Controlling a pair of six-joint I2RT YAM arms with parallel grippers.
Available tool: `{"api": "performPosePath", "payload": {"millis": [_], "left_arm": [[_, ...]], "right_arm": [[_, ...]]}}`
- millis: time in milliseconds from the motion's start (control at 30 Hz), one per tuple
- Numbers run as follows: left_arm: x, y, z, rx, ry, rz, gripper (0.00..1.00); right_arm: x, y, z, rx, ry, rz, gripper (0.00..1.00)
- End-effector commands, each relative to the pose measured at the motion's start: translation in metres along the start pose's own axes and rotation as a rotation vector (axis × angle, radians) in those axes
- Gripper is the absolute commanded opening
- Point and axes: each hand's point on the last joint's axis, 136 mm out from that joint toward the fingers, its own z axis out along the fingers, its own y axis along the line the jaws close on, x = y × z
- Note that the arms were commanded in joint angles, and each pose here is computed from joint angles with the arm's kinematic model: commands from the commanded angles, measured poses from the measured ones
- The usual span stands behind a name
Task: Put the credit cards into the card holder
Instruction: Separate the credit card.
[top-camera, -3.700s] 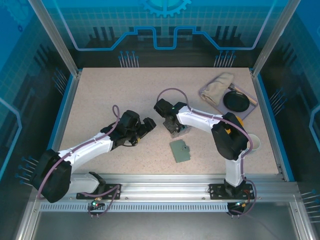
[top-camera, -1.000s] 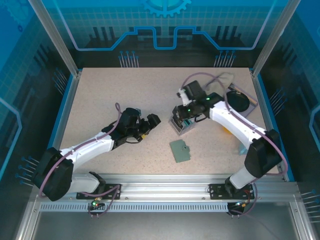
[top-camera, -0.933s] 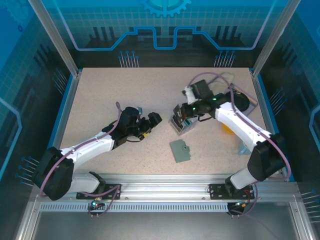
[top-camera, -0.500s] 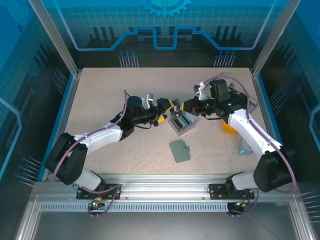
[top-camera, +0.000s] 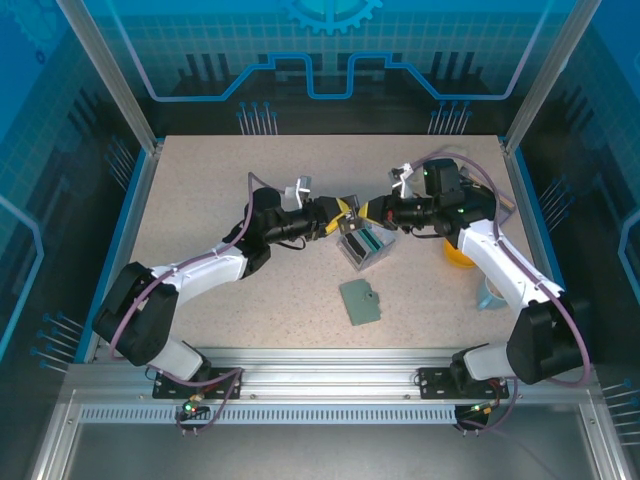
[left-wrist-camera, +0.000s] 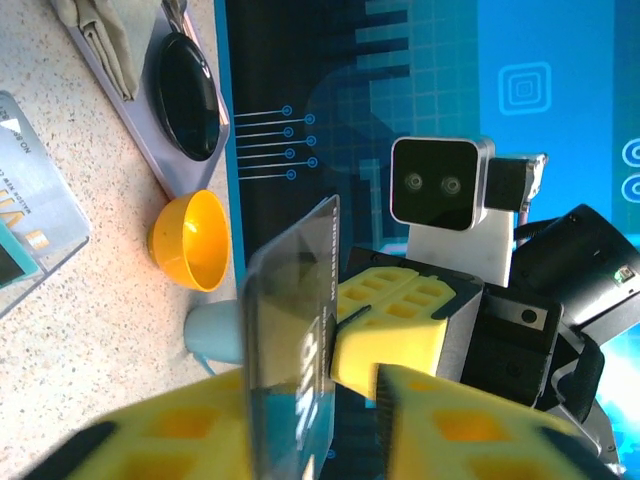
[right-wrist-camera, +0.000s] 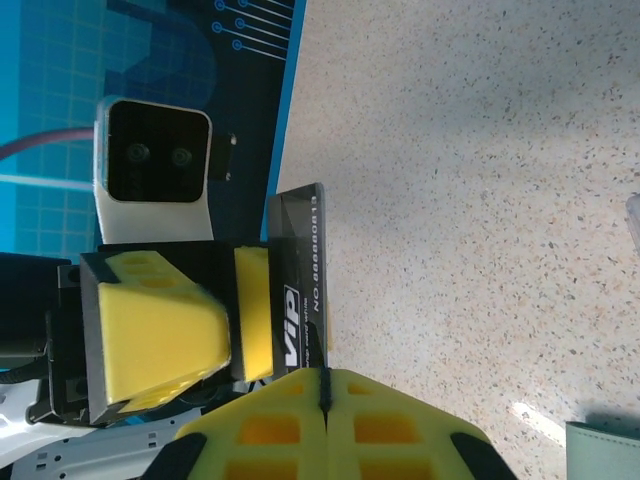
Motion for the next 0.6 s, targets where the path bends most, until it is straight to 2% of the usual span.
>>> {"api": "performPosePath", "payload": {"millis": [0, 167, 367, 567], "left_arm": [[0.001, -0.031, -0.004, 0.076, 0.011, 0.056, 0.20], [0.002, -0.032, -0.005, 0.077, 0.013, 0.060, 0.06], [0.004, -0.036, -0.005, 0.096, 0.025, 0.063, 0.05], [0.006, -0.043, -0.001, 0.135, 0.039, 0.055, 0.06]], "right_arm": [[-0.002, 0.000, -0.001, -0.034, 0.009, 0.023, 0.06], [-0.002, 0.005, -0.002, -0.049, 0.015, 0.021, 0.15], [-0.001, 0.011, 0.000, -0.085, 0.046, 0.015, 0.36], [0.002, 0.010, 0.010, -0.107, 0.096, 0.020, 0.39]]}}
